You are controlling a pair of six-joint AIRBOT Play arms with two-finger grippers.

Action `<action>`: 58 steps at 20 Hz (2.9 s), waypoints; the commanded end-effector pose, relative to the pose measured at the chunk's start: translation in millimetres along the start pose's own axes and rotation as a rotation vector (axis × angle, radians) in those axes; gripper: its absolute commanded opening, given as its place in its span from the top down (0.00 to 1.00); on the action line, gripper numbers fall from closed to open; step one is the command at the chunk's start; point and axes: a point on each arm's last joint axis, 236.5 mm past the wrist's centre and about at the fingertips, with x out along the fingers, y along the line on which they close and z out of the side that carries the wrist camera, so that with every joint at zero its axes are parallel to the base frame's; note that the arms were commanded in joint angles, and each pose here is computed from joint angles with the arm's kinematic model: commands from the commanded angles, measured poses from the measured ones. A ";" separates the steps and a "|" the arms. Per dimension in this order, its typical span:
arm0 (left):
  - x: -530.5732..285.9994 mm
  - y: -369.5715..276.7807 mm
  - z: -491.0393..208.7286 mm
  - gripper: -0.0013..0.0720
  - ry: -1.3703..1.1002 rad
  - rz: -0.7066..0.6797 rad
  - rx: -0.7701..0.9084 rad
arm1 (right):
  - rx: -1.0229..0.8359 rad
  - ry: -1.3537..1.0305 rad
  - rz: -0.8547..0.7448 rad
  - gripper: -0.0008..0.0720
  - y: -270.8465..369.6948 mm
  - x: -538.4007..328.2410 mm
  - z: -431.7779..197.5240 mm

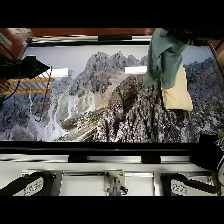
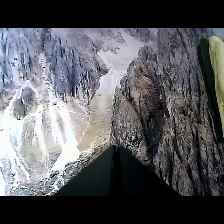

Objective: Fold the shirts.

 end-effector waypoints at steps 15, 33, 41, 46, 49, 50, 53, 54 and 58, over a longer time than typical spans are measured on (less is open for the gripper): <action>0.5 1.0 0.6 0.93 -0.002 0.002 0.022 | 0.339 -1.049 -0.068 0.89 -208.7 26.1 208.8; 17.3 -17.5 -12.8 0.93 0.045 -0.038 0.072 | 0.513 -0.367 -0.402 0.89 -308.8 -10.5 84.1; 18.9 -16.4 -13.2 0.93 0.047 -0.039 0.123 | 0.522 0.302 -0.986 0.89 -339.7 -72.6 -83.9; 25.1 -12.0 -15.8 0.93 0.062 -0.036 0.118 | 0.464 0.415 -1.076 0.89 -366.1 -45.3 -111.0; 28.0 -10.1 -16.9 0.93 0.068 -0.035 0.113 | 0.504 0.498 -1.104 0.89 -382.0 -39.8 -137.3; 28.8 -9.6 -17.3 0.93 0.070 -0.035 0.112 | 0.509 0.517 -1.119 0.89 -385.1 -42.6 -143.6; 32.9 -6.9 -19.0 0.93 0.079 -0.034 0.105 | 0.491 0.590 -1.189 0.89 -388.5 -62.5 -154.0; 34.4 -7.1 -19.9 0.93 0.083 -0.035 0.105 | 0.474 0.609 -1.198 0.89 -389.1 -66.6 -154.9; 42.5 -14.5 -27.1 0.93 0.107 -0.051 0.114 | 0.455 0.615 -1.225 0.57 -392.3 -72.9 -153.5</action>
